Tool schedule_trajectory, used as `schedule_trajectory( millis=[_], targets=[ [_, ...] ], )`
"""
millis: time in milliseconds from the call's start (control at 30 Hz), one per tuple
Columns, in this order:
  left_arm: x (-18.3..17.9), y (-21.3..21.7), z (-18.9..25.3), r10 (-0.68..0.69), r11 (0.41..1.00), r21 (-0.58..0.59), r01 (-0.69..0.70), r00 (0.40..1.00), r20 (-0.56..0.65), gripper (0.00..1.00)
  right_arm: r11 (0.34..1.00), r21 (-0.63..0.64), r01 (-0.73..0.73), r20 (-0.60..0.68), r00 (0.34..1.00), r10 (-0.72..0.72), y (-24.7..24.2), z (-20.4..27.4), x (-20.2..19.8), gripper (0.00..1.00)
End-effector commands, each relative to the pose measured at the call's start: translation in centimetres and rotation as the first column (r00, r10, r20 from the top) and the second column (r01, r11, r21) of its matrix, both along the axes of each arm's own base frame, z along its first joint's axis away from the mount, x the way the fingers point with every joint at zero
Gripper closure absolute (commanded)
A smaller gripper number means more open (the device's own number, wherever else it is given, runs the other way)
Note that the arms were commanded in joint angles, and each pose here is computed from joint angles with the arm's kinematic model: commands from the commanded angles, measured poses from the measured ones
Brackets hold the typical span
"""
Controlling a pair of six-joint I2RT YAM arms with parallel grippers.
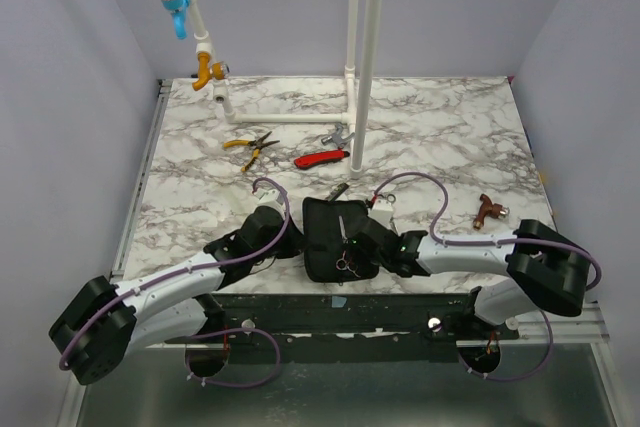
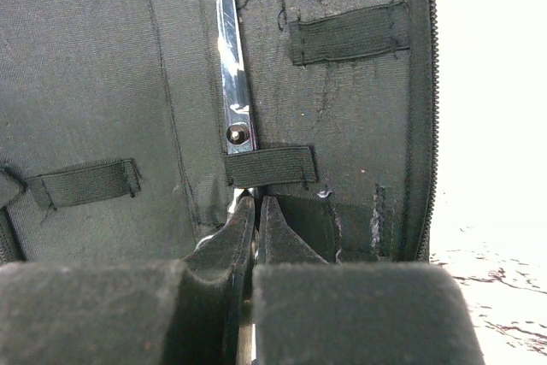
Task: Sort the hair-cutting tools
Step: Place the scissors in the hairdressing tool bag.
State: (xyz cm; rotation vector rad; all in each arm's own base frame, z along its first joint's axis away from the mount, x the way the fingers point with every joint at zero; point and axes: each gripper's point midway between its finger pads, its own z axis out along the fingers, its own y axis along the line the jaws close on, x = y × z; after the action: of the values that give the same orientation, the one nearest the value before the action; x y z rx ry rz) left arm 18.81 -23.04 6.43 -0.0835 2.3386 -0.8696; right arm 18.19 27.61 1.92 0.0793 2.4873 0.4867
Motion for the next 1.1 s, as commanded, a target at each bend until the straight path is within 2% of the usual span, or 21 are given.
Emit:
schedule_trajectory(
  millis=[0,367,567,1067],
  targets=[
    [-0.8,1.3,-1.1,-0.002,0.998,0.065,0.003,1.000,-0.010,1.00,0.978,-0.192,0.085,-0.031,0.995,-0.093,-5.6,-3.5,-1.0,0.99],
    [-1.0,1.6,-1.4,-0.007,0.997,0.078,0.008,1.000,-0.011,1.00,0.968,-0.235,0.084,0.015,0.996,-0.083,-7.3,-2.7,-0.9,0.99],
    [-1.0,1.4,-1.3,-0.019,0.997,0.074,0.020,1.000,-0.012,1.00,0.977,-0.208,0.050,0.030,0.999,-0.045,-6.1,-2.0,-0.4,0.97],
    [-1.2,0.9,-1.5,-0.052,0.996,0.074,0.053,0.998,-0.021,1.00,0.967,-0.251,0.046,0.085,0.996,-0.026,-4.9,-1.8,1.7,0.98]
  ],
)
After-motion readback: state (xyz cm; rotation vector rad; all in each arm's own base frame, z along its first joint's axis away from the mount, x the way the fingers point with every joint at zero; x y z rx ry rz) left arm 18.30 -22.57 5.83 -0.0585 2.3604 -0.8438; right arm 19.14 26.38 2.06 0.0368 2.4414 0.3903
